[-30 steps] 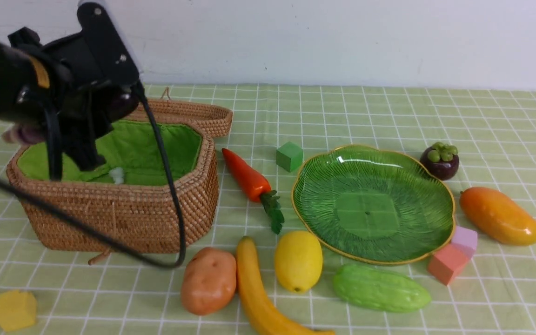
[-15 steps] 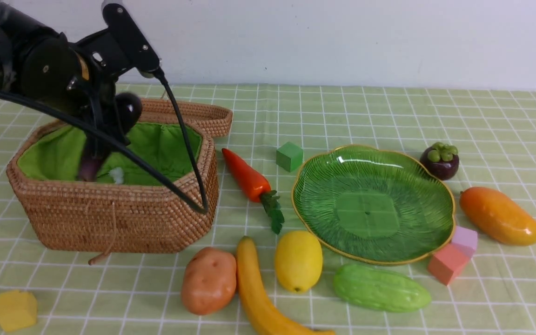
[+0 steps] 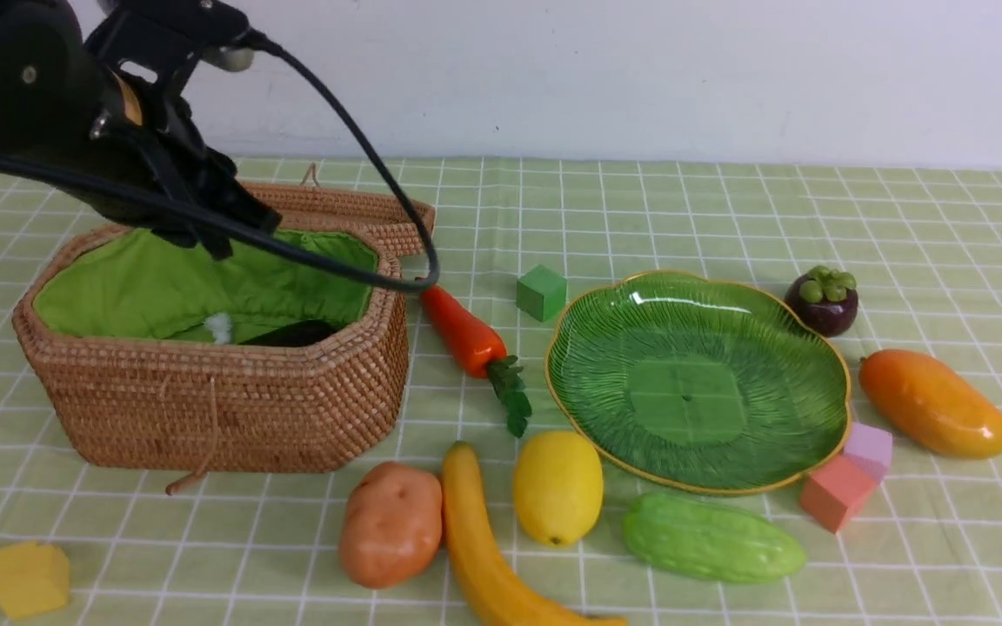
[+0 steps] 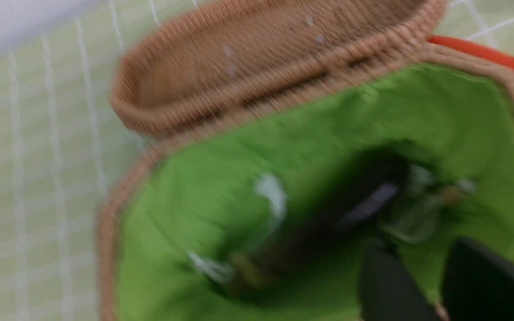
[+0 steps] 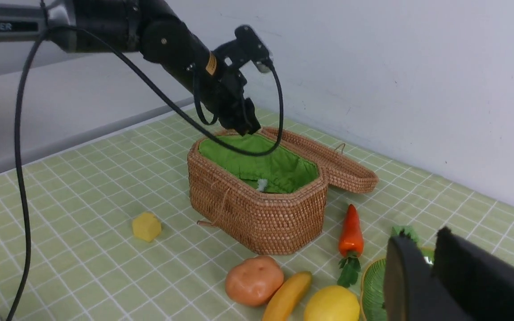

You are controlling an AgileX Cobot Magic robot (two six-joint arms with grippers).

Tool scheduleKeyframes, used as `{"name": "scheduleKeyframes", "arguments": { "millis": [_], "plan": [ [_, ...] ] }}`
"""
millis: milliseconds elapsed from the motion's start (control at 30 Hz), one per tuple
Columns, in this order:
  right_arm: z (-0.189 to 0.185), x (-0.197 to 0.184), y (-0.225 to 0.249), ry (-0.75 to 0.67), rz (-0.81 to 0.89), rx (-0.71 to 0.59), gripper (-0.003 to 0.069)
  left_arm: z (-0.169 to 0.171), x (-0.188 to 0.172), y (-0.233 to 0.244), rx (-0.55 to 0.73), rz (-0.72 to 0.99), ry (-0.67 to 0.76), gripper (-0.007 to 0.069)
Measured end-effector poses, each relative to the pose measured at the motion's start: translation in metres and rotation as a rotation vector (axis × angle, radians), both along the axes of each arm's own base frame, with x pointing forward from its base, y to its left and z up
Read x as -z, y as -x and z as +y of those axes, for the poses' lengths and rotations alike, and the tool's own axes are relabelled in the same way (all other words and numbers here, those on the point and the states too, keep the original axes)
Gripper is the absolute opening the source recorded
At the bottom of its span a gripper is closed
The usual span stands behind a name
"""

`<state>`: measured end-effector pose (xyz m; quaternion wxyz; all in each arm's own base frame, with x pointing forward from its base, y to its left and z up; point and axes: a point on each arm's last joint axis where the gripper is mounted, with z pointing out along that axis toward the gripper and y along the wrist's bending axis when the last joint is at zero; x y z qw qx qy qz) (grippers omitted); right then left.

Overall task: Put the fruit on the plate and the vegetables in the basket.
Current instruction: Grab a potato with your left arm and place it in the basket on the left

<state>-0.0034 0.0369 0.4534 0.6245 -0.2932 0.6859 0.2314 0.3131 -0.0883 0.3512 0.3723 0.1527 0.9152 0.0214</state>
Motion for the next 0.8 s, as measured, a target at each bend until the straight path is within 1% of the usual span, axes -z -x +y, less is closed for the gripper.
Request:
{"name": "scheduleKeyframes", "arguments": {
  "millis": [33, 100, 200, 333, 400, 433, 500, 600, 633, 667, 733, 767, 800],
  "plan": [
    [0.0, 0.0, 0.0, 0.002, 0.002, -0.001, 0.0107, -0.007, -0.002, 0.01, 0.002, 0.045, 0.019, 0.0023],
    [0.0, 0.001, 0.0, 0.008, 0.009, -0.004, 0.0107, -0.019, -0.003, 0.027, 0.02, 0.123, 0.039, -0.0013],
    [0.001, 0.003, 0.001, 0.023, 0.026, -0.013, 0.0107, -0.046, 0.006, 0.06, 0.089, 0.262, 0.06, -0.0013],
    [0.001, 0.006, 0.002, 0.048, 0.054, -0.026, 0.0109, -0.08, 0.038, 0.101, 0.186, 0.387, 0.027, -0.0013],
    [0.001, 0.007, 0.003, 0.055, 0.062, -0.03, 0.011, -0.087, 0.046, 0.109, 0.191, 0.411, 0.024, -0.0013],
    [0.001, 0.008, 0.003, 0.063, 0.069, -0.033, 0.0111, -0.096, 0.059, 0.119, 0.201, 0.429, 0.028, -0.0013],
    [0.001, 0.009, 0.003, 0.066, 0.073, -0.035, 0.0114, -0.102, 0.067, 0.12, 0.205, 0.418, 0.042, -0.0011],
    [0.001, 0.009, 0.003, 0.066, 0.073, -0.035, 0.0116, -0.106, 0.071, 0.113, 0.197, 0.379, 0.059, 0.0032],
    [0.001, 0.009, 0.003, 0.066, 0.074, -0.035, 0.0118, -0.107, 0.073, 0.11, 0.192, 0.366, 0.067, 0.0064],
    [0.001, 0.009, 0.003, 0.065, 0.074, -0.035, 0.0118, -0.108, 0.074, 0.106, 0.182, 0.357, 0.078, 0.0104],
    [0.001, 0.009, 0.003, 0.061, 0.079, -0.034, 0.012, -0.105, 0.079, 0.097, 0.144, 0.352, 0.097, 0.0213],
    [0.001, 0.009, 0.003, 0.061, 0.081, -0.034, 0.012, -0.104, 0.08, 0.095, 0.13, 0.355, 0.1, 0.0246],
    [0.001, 0.009, 0.003, 0.06, 0.083, -0.034, 0.0121, -0.102, 0.083, 0.091, 0.106, 0.36, 0.105, 0.0304]
  ]
}}
